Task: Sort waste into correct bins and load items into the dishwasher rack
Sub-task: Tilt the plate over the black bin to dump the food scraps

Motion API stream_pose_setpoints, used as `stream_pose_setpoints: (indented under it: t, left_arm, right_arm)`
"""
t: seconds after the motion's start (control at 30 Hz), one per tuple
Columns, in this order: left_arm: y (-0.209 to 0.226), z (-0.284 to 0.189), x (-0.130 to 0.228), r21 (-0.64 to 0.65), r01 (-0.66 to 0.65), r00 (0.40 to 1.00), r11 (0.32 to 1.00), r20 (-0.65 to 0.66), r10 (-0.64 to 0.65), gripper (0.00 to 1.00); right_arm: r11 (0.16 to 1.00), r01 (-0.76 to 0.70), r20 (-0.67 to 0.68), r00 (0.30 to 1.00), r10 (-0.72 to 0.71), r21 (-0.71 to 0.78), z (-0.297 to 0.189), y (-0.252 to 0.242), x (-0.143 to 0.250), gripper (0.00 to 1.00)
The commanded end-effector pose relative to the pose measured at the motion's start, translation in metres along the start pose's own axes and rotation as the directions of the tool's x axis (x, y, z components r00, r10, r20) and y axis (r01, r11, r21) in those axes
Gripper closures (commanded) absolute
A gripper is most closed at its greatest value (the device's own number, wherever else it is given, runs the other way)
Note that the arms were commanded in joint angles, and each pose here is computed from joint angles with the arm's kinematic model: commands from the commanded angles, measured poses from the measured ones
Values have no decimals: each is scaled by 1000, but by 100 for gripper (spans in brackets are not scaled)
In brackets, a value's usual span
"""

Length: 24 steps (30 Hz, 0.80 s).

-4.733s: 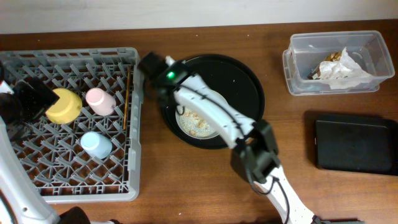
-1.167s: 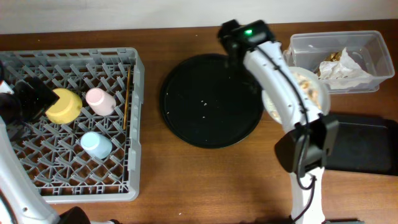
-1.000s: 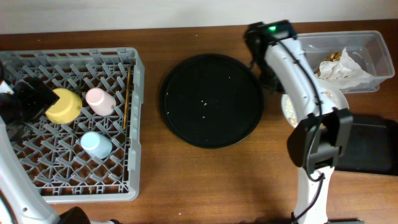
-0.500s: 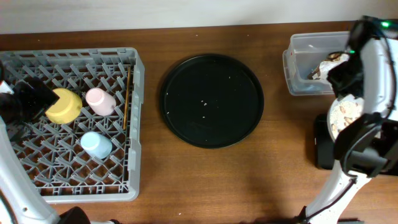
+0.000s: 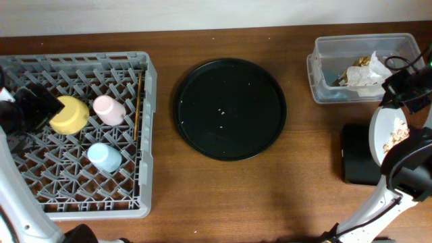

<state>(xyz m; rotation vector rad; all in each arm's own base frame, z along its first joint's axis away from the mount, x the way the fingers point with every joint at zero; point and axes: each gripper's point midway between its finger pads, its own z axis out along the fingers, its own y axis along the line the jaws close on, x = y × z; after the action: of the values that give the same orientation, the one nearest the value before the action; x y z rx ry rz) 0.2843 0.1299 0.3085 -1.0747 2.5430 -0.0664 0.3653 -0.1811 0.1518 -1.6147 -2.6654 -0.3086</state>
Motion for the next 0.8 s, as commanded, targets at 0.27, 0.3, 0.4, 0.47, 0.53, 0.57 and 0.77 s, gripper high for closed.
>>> stream_pose_setpoints:
  t: [0.27, 0.3, 0.4, 0.47, 0.53, 0.57, 0.77]
  left_arm:
    - [1, 0, -1, 2, 14, 1000, 1000, 2, -14, 0]
    - [1, 0, -1, 2, 13, 1000, 1000, 1, -13, 0]
    - [1, 0, -1, 2, 13, 1000, 1000, 2, -13, 0]
    - [1, 1, -1, 1, 14, 1000, 1000, -1, -14, 0]
    - [0, 1, -1, 1, 13, 1000, 1000, -1, -13, 0]
    - [0, 1, -1, 1, 13, 1000, 1000, -1, -13, 0]
    - [2, 2, -1, -1, 17, 1000, 1000, -4, -17, 0]
  right_arm:
    - [909, 72, -98, 988, -123, -411, -38, 26, 11, 96]
    - [897, 56, -112, 987, -117, -439, -41, 25, 11, 96]
    - [898, 4, -132, 989, -69, -440, -45, 10, 6, 96]
    - [898, -18, -139, 989, -48, -440, -47, 0, 3, 96]
    - [897, -33, -140, 990, -33, -440, -49, -6, 0, 96]
    - [897, -46, -144, 989, -19, -440, -50, -12, -1, 96]
    - [867, -75, -150, 989, 0, -493, -58, -24, -9, 96]
